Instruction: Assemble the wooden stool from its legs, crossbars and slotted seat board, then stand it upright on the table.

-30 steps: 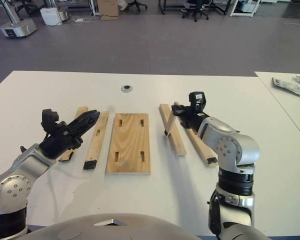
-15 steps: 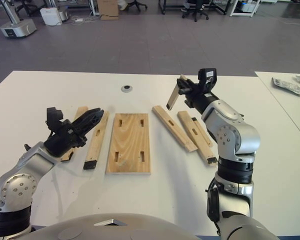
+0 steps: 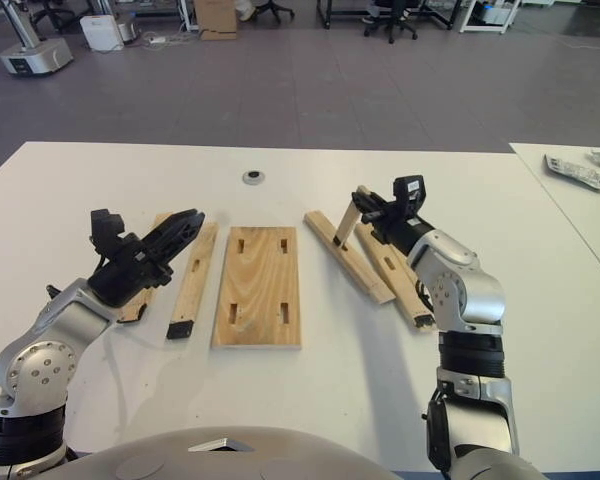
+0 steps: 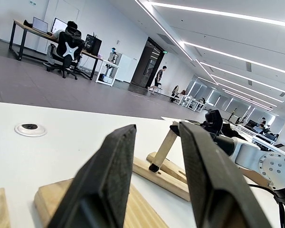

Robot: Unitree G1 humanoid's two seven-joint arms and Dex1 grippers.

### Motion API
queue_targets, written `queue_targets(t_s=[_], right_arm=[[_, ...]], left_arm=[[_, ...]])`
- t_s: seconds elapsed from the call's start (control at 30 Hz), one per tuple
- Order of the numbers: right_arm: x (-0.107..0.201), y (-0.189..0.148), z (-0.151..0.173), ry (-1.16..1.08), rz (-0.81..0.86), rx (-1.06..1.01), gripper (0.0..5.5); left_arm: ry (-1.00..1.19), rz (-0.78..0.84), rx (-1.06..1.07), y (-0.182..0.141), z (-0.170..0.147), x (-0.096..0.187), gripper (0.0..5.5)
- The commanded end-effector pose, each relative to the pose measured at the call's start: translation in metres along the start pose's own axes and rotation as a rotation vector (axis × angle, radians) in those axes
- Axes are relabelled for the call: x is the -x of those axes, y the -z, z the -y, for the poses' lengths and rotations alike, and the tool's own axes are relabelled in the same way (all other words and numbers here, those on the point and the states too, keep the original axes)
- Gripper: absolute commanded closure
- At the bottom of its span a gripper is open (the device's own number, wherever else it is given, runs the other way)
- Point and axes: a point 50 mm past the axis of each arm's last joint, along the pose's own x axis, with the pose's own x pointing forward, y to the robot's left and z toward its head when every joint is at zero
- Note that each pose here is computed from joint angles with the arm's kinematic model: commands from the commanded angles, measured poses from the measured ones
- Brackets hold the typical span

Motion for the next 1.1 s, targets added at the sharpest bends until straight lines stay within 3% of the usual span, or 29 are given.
queue_targets(t_s=[0.03,0.4,0.57,0.93,1.1], right_arm=[[0.004,0.003,0.006,0.02,-0.024,0.018,5.08],[0.017,0.027,0.017,0.07,-0.094,0.005,5.08],[0.017,0.04,0.0,0.078,-0.109,0.039,5.08],[0.02,0.079,-0.01,0.185,-0.366,0.062,5.08],[0.022,0.09,-0.036,0.164,-0.402,0.033,5.08]], left_arm=[[0.005,0.001,-0.015,0.0,0.001,-0.003,3.85],[0.014,-0.021,-0.024,0.001,0.002,-0.003,3.85],[0.001,-0.016,-0.064,-0.003,0.001,-0.004,3.85],[-0.006,-0.014,-0.076,0.002,0.004,-0.006,3.85],[-0.013,-0.006,-0.076,0.004,0.006,-0.005,3.85]])
